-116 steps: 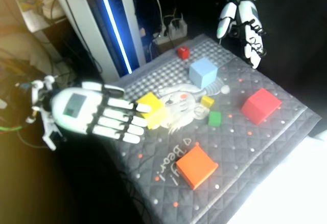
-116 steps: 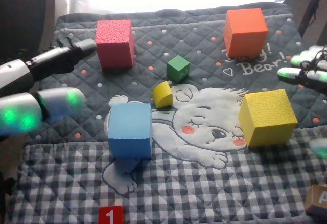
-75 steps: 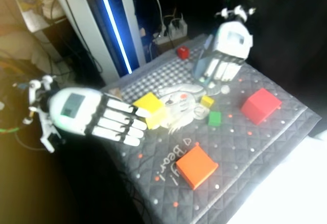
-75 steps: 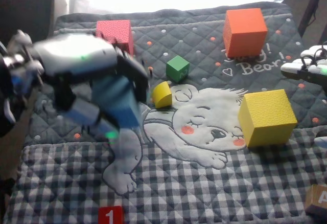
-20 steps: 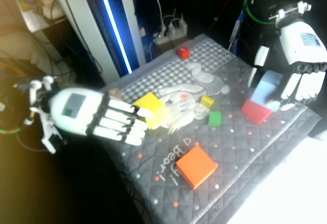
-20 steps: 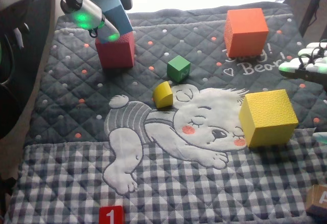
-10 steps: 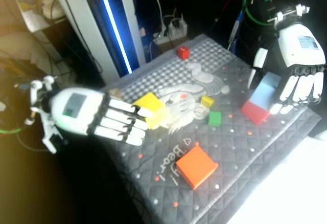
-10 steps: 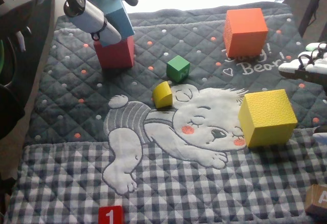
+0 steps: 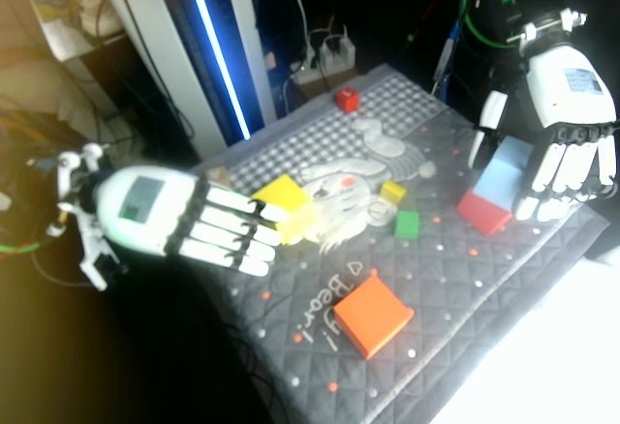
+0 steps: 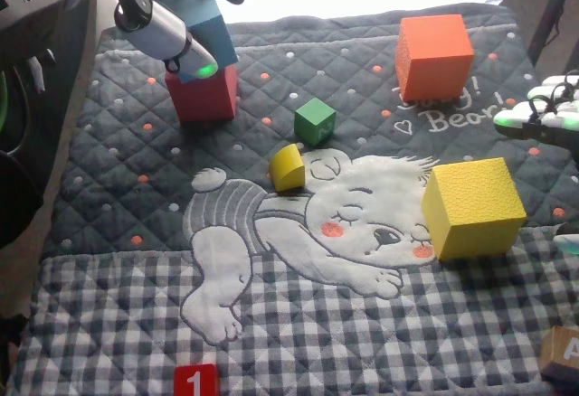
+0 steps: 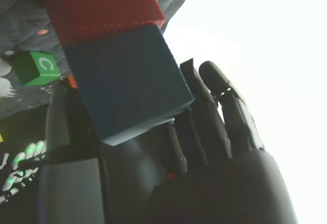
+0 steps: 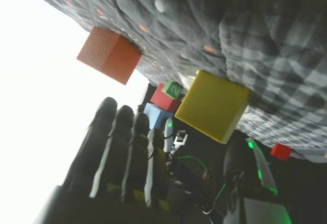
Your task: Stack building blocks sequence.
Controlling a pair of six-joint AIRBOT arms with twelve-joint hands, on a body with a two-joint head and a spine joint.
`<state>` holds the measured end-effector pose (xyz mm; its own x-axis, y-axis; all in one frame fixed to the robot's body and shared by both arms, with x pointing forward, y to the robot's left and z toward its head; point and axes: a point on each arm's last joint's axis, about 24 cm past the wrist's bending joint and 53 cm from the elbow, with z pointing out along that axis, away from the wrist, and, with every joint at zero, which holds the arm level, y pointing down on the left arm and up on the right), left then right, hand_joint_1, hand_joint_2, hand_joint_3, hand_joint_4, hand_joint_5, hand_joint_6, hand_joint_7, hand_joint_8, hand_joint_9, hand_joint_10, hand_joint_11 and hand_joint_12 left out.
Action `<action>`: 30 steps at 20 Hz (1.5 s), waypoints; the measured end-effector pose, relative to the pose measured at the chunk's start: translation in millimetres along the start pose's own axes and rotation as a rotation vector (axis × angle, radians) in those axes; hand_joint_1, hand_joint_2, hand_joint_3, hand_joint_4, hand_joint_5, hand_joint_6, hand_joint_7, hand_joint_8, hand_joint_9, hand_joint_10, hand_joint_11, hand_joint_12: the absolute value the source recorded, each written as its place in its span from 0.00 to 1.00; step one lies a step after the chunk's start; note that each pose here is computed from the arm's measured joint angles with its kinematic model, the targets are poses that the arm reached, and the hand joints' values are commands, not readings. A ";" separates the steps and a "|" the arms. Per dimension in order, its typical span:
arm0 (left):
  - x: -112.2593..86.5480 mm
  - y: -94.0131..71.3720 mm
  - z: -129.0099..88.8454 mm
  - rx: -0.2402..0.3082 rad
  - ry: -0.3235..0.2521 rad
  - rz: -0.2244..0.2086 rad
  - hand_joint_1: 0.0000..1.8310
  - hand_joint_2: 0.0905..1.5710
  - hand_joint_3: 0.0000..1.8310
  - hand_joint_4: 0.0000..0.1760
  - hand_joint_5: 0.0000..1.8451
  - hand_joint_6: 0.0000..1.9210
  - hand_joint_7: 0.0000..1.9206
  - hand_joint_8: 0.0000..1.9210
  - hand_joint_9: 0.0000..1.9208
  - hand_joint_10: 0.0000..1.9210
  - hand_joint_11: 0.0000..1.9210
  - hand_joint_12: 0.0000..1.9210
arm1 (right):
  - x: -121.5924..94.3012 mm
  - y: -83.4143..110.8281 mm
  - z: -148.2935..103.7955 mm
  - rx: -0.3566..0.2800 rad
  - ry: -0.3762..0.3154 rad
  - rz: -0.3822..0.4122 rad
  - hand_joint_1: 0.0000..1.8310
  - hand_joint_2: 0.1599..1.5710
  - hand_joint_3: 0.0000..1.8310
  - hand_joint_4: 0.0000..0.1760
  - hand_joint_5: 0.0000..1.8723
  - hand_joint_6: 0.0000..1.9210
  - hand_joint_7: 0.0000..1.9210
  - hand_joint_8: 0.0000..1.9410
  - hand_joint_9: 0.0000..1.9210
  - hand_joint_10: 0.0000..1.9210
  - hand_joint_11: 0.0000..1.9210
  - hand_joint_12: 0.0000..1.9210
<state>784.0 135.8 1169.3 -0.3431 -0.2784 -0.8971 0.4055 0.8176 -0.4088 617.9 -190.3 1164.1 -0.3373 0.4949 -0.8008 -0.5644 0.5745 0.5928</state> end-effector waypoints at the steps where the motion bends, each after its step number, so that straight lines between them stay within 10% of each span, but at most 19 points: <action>1: 0.5 0.6 -0.2 -0.001 0.001 0.000 0.61 0.57 0.00 0.17 0.35 0.00 0.30 0.00 0.29 0.00 0.10 0.53 | -0.1 0.0 0.0 0.000 -0.001 0.000 0.41 0.67 0.00 0.20 0.14 0.00 0.19 0.00 0.17 0.01 0.12 0.01; 3: 0.7 0.8 -0.2 -0.002 0.002 0.000 0.59 0.56 0.00 0.29 0.32 0.00 0.25 0.00 0.23 0.00 0.07 0.50 | -0.1 0.1 0.0 0.000 0.000 0.000 0.41 0.66 0.00 0.22 0.15 0.00 0.19 0.00 0.16 0.00 0.12 0.01; 7: 0.7 0.8 -0.2 -0.002 0.002 0.000 0.46 0.58 0.00 0.90 0.19 0.00 0.11 0.00 0.09 0.00 0.00 0.43 | 0.2 0.1 0.1 0.000 0.000 0.001 0.42 0.67 0.00 0.20 0.15 0.00 0.18 0.00 0.15 0.00 0.12 0.01; 8: 0.7 0.8 -0.2 -0.002 0.002 0.000 0.46 0.58 0.00 0.93 0.17 0.00 0.09 0.00 0.07 0.00 0.00 0.38 | 0.4 0.1 0.1 -0.001 0.000 0.001 0.41 0.67 0.00 0.20 0.15 0.00 0.18 0.00 0.15 0.00 0.11 0.00; 15: 0.4 0.5 -0.2 -0.001 0.001 0.001 0.41 0.55 0.00 1.00 0.06 0.00 0.01 0.00 0.01 0.00 0.00 0.30 | 0.9 -0.7 0.5 0.000 0.000 0.001 0.40 0.67 0.00 0.21 0.14 0.00 0.17 0.00 0.14 0.00 0.12 0.02; 19: -5.4 -2.4 -9.4 0.024 -0.023 -0.032 0.32 0.51 0.00 1.00 0.03 0.00 0.00 0.00 0.00 0.00 0.00 0.02 | 0.7 -0.7 0.6 0.000 -0.001 0.002 0.37 0.65 0.00 0.38 0.11 0.00 0.14 0.00 0.11 0.00 0.10 0.01; 26: -16.9 -26.6 -80.0 0.179 -0.152 -0.120 0.36 0.54 0.01 0.94 0.01 0.00 0.00 0.00 0.00 0.00 0.00 0.00 | -14.2 12.6 8.5 -0.045 -0.043 -0.005 0.39 0.69 0.01 0.08 0.11 0.00 0.14 0.00 0.13 0.00 0.14 0.02; 28: -8.1 -33.1 -109.2 0.217 -0.167 -0.159 0.39 0.55 0.01 0.91 0.00 0.00 0.00 0.00 0.00 0.00 0.00 0.00 | -21.3 26.1 14.8 -0.093 -0.051 -0.032 0.36 0.64 0.00 0.49 0.12 0.00 0.16 0.01 0.14 0.01 0.13 0.02; 30: -1.0 -38.5 -135.1 0.246 -0.177 -0.180 0.38 0.56 0.01 0.75 0.01 0.00 0.00 0.00 0.00 0.00 0.00 0.00 | -24.9 45.4 20.7 -0.160 -0.054 -0.058 0.40 0.59 0.00 0.54 0.11 0.00 0.17 0.00 0.16 0.01 0.15 0.03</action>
<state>654.2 172.8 1208.6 -0.2840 -0.5076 -0.8134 0.5515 0.6075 -0.5717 616.3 -163.0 1212.7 -0.2621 0.5010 -0.8248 -0.6955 0.4944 0.5214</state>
